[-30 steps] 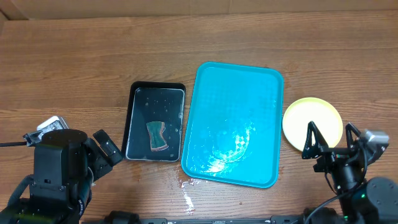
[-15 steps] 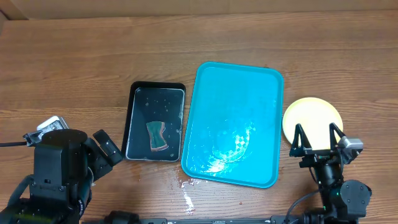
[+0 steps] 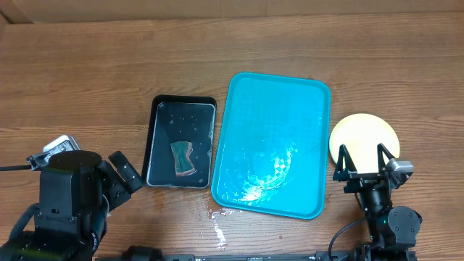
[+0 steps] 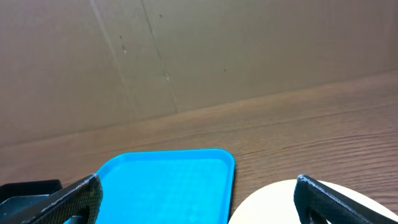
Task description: Clean dirty plates on tray and stack at the side
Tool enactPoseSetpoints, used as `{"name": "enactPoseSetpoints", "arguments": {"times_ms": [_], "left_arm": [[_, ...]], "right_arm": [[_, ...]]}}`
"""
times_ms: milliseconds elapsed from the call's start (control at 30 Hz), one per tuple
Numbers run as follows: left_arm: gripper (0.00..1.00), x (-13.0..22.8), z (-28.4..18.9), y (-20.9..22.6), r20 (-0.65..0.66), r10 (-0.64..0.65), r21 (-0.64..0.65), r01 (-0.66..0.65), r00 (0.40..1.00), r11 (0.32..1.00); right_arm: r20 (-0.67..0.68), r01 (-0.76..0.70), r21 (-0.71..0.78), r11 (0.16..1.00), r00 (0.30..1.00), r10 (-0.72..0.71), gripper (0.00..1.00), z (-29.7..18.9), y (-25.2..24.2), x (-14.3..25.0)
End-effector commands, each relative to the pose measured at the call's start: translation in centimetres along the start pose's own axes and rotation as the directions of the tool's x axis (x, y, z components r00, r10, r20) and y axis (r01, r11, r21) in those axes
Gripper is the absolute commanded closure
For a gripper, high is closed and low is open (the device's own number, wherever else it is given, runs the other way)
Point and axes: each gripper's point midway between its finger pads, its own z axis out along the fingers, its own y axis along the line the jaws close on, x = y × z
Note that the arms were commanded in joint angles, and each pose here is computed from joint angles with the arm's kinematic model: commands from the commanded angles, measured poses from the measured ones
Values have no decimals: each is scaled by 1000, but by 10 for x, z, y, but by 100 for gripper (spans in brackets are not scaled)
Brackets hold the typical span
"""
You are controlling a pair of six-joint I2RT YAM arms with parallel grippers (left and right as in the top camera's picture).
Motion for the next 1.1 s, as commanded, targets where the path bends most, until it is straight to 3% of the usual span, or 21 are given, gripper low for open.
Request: {"name": "enactPoseSetpoints", "arguments": {"times_ms": [0, 567, 733, 800, 900, 1067], "left_arm": [[0, -4, -2, 2, 18, -18, -7, 18, 1000, 1000], [0, -4, -3, 2, 19, -17, -8, 18, 1000, 1000], [0, -26, -6, -7, 134, -23, 47, 17, 991, 999], [0, -37, -6, -32, 201, 66, 165, -100, 977, 981], [0, -45, -5, -71, 341, 190, 336, -308, 921, 890], [0, -30, 10, -90, 474, 180, 439, -408, 862, 800]], "right_arm": [[8, 2, 20, 1000, 1000, -2, 0, 0, -5, 1], [8, 2, 20, 1000, 1000, -2, 0, 0, -5, 1], [8, 2, 20, 1000, 1000, -2, 0, 0, -5, 1], [8, 2, 20, 1000, 1000, -2, 0, 0, -5, 1], [7, 2, 20, 1000, 1000, -2, 0, 0, -5, 1], [8, 2, 20, 1000, 1000, -2, 0, 0, -5, 1]]}}
